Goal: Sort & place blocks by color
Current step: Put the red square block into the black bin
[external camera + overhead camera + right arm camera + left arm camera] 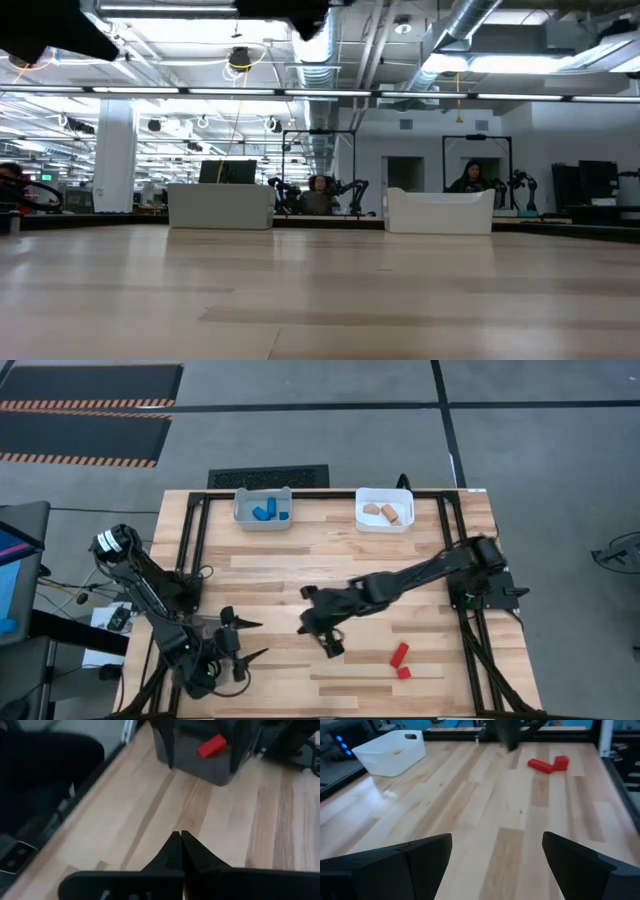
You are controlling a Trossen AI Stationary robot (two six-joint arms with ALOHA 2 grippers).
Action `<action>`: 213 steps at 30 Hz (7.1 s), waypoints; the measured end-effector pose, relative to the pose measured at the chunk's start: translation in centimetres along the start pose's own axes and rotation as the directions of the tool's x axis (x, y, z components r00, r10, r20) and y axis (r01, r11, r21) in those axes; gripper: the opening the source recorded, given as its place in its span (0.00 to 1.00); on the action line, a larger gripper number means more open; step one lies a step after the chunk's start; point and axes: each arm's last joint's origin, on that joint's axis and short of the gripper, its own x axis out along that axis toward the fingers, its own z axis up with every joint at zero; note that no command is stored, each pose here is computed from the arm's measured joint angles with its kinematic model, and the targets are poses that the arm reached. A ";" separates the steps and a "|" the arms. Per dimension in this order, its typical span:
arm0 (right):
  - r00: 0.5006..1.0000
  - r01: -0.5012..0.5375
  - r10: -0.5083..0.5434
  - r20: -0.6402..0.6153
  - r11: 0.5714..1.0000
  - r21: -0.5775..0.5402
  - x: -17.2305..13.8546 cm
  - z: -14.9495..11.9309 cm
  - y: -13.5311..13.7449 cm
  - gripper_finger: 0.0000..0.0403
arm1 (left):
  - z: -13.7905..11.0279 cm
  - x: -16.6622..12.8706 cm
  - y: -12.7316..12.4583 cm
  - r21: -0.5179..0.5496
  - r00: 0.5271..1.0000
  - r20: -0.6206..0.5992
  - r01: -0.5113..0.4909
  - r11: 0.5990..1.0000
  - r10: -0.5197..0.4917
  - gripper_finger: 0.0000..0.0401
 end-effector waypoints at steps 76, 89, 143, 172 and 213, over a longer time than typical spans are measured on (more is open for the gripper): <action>0.747 0.249 0.044 -0.663 0.907 0.340 -5.7 -16.2 19.7 0.61 | 2.9 16.7 3.6 0.182 0.960 0.077 0.251 0.951 -0.268 0.76; 0.764 0.233 0.053 -0.643 0.906 0.352 -5.3 -15.8 19.3 0.44 | 2.9 16.9 3.7 0.181 0.956 0.074 0.266 0.947 -0.283 0.76; 0.767 0.253 0.060 -0.639 0.887 0.387 -5.1 -15.9 18.9 0.52 | 5.9 8.9 4.0 0.164 0.996 0.032 0.071 0.984 -0.077 0.76; 0.975 0.135 -0.084 -0.208 0.961 0.243 -1.8 -11.1 14.8 0.35 | 1.7 10.0 -1.7 0.189 0.963 0.105 0.226 0.956 -0.249 0.76; 0.888 0.032 -0.156 0.432 0.959 0.281 14.0 -4.4 0.4 0.36 | 1.4 -2.7 2.4 0.087 0.952 -0.195 0.256 0.963 -0.235 0.76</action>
